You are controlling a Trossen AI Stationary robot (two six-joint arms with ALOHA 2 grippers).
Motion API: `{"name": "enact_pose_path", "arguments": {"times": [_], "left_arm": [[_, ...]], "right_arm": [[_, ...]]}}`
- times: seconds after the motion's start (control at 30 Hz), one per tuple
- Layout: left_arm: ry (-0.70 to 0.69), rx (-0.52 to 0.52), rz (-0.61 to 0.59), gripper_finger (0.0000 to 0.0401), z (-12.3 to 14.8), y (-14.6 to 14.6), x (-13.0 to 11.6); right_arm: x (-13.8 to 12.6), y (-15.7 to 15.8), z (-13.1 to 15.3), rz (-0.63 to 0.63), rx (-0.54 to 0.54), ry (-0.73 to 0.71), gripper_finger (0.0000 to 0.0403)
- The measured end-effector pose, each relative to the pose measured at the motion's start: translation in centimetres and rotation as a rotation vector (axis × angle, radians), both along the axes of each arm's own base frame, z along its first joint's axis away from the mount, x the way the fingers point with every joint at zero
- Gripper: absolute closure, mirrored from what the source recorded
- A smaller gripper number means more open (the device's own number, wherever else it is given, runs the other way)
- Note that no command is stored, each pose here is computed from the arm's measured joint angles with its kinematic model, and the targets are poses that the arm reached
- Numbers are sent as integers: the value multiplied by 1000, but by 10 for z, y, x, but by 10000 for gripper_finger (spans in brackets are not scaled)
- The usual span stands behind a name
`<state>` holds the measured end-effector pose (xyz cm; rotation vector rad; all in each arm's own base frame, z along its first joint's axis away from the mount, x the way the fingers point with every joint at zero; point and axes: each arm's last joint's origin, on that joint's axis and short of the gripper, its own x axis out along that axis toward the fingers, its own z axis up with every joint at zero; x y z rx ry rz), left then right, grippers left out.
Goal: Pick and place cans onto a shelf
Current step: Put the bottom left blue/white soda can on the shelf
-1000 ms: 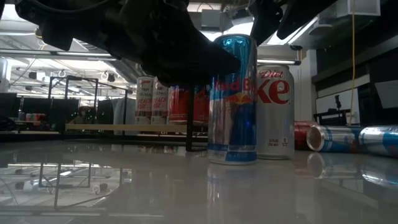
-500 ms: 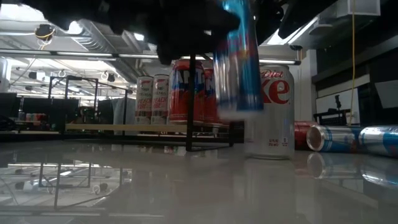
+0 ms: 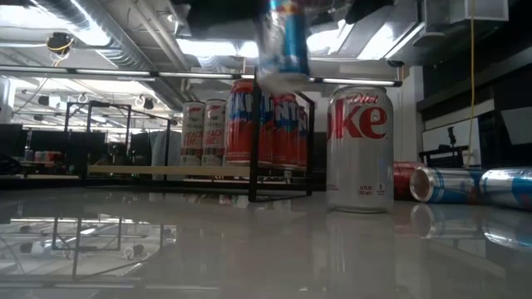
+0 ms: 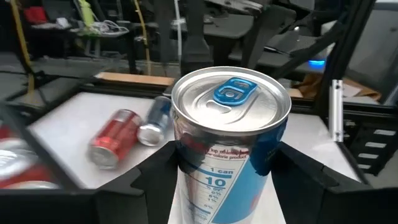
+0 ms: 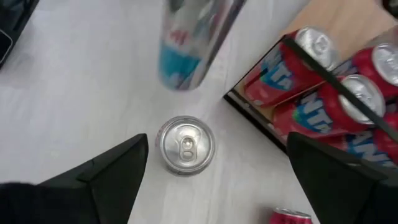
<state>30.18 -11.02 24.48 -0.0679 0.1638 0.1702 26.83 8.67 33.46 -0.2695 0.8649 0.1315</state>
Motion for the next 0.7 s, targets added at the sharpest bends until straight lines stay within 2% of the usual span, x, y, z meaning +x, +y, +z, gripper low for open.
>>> {"name": "enact_pose_path", "arguments": {"times": [0.27,0.7], "left_arm": [[5,100,88,191,42,18,-36],[23,134,277,191,83,61,-97]], "right_arm": [[-3,-1,4,0,5,-14,31],[-2,-1,4,3,6,-21,31]]}}
